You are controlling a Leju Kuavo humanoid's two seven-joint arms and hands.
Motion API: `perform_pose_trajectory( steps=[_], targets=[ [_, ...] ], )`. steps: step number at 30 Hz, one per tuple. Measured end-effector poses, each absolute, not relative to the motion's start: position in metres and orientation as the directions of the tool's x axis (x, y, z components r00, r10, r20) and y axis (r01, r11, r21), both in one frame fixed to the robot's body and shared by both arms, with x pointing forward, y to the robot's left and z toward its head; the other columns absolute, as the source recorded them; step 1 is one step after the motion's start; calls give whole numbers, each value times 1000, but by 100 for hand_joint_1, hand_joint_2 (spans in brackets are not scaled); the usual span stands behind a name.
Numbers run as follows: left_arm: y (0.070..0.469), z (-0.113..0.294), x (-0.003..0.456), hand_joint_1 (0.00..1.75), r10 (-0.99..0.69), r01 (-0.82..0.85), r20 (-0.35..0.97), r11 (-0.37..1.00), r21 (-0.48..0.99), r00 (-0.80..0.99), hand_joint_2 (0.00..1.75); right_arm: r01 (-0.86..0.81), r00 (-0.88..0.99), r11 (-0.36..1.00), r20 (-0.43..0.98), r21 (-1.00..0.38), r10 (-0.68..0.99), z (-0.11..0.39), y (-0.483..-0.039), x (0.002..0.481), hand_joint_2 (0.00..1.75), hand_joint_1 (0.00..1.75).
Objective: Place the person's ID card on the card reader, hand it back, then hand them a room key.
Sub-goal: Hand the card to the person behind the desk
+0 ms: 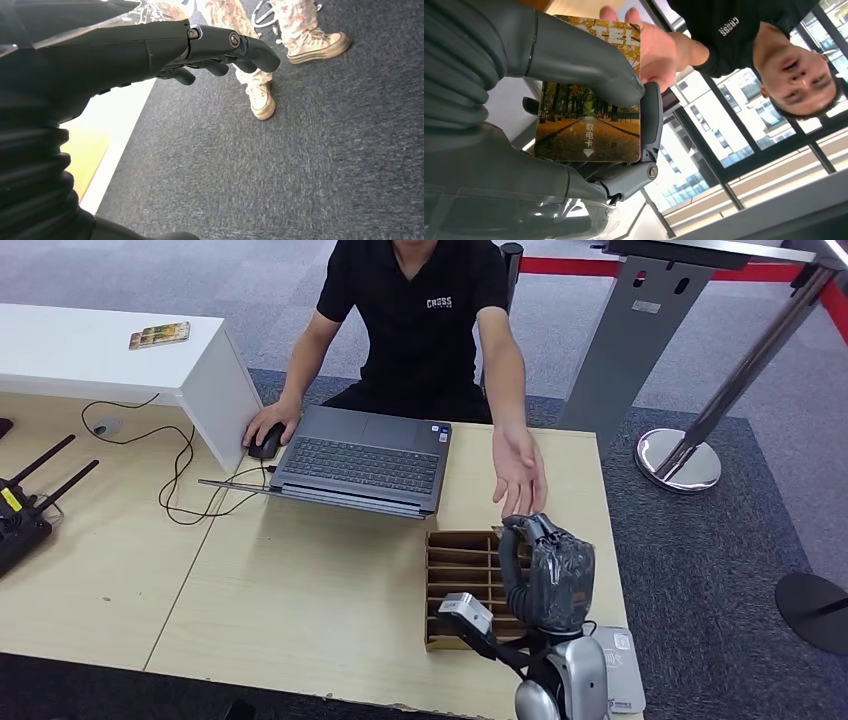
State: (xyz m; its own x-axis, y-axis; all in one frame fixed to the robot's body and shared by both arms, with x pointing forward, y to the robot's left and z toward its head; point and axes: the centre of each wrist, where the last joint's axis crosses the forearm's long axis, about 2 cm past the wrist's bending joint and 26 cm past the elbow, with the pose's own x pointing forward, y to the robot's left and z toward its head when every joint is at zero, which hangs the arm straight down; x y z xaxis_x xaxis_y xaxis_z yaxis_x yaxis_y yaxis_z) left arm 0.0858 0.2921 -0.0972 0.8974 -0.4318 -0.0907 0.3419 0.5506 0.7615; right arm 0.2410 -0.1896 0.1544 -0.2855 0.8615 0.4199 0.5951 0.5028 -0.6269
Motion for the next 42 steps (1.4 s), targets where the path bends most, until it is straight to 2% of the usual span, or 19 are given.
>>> perform_pose_trajectory(
  steps=[11, 42],
  targets=[
    [292, -97, 85, 0, -435, 344, -91, 550, 761, 896, 175, 570, -251, 519, 467, -637, 848, 146, -180, 244, 175, 175],
    [294, -97, 85, 0, -469, 357, -78, 542, 761, 880, 175, 576, -250, 492, 432, -653, 867, 138, -192, 262, 175, 175]
  ],
)
